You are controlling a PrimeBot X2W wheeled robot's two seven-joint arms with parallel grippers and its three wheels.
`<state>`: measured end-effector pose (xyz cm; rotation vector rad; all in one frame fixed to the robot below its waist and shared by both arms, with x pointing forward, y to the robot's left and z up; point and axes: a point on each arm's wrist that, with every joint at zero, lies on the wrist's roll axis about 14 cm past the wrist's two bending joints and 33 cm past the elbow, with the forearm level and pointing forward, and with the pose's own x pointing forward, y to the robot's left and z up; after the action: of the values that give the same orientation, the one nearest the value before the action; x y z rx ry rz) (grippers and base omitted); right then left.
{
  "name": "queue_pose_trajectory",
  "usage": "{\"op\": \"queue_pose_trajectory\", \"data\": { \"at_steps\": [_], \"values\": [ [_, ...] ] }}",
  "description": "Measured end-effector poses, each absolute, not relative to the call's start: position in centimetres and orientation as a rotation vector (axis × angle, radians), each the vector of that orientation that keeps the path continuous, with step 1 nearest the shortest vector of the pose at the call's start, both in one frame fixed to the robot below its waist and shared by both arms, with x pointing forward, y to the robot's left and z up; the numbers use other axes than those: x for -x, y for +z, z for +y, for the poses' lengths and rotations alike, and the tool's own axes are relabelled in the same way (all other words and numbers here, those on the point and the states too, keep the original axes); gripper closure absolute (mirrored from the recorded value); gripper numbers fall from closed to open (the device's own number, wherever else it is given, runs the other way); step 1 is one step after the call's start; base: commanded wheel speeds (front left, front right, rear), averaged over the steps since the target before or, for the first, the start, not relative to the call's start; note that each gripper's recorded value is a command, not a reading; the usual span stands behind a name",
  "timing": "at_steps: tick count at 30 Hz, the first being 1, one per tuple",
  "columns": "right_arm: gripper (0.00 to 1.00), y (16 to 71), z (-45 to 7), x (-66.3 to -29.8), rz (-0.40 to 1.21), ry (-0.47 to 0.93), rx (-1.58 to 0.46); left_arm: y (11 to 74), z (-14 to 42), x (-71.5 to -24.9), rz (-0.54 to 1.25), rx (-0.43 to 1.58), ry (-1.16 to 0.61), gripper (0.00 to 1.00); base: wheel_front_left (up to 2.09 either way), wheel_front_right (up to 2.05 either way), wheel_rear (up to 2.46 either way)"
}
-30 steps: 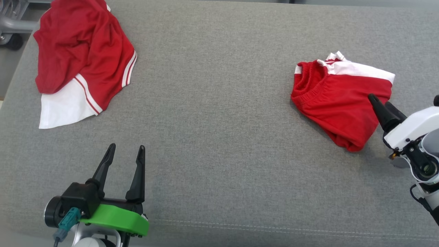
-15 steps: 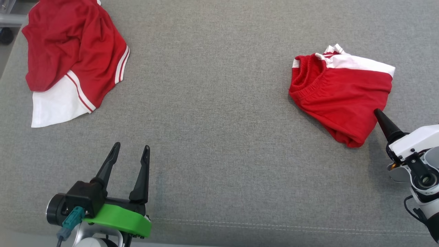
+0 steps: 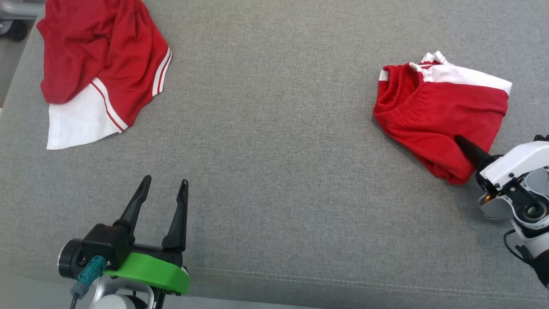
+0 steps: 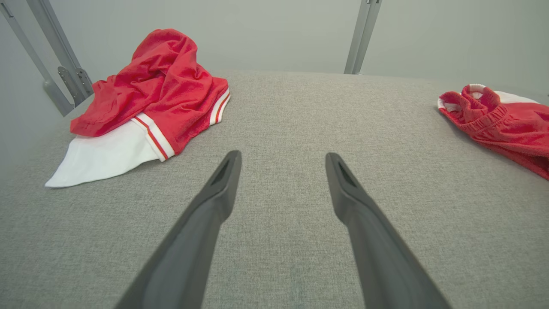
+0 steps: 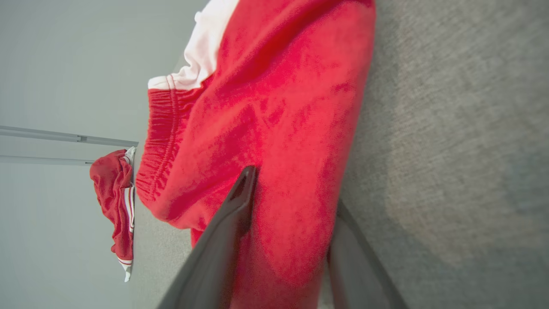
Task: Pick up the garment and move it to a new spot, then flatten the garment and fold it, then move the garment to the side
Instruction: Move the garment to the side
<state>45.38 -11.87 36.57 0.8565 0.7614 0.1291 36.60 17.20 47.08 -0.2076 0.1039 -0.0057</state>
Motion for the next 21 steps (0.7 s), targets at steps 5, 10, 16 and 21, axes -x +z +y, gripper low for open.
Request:
{"op": "queue_pose_trajectory", "data": {
  "at_steps": [5,10,16,21],
  "values": [
    [1.0,36.1,-13.4,-45.3,0.859,0.202,-0.646,47.3,17.4,-36.9,0.096,0.205,-0.002,0.0,0.0,0.0,0.0],
    [1.0,38.1,-17.6,-48.4,0.867,0.187,-0.457,47.2,17.2,-37.3,0.102,0.209,-0.009,0.0,0.0,0.0,0.0],
    [1.0,39.7,-24.7,-51.1,0.873,0.061,-0.236,46.9,16.5,-38.4,0.116,0.213,-0.04,0.0,0.0,0.0,0.0],
    [1.0,39.9,-29.7,-52.1,0.891,-0.049,-0.108,46.4,16.4,-38.8,0.136,0.221,-0.045,0.0,0.0,0.0,0.0]
  ]
}}
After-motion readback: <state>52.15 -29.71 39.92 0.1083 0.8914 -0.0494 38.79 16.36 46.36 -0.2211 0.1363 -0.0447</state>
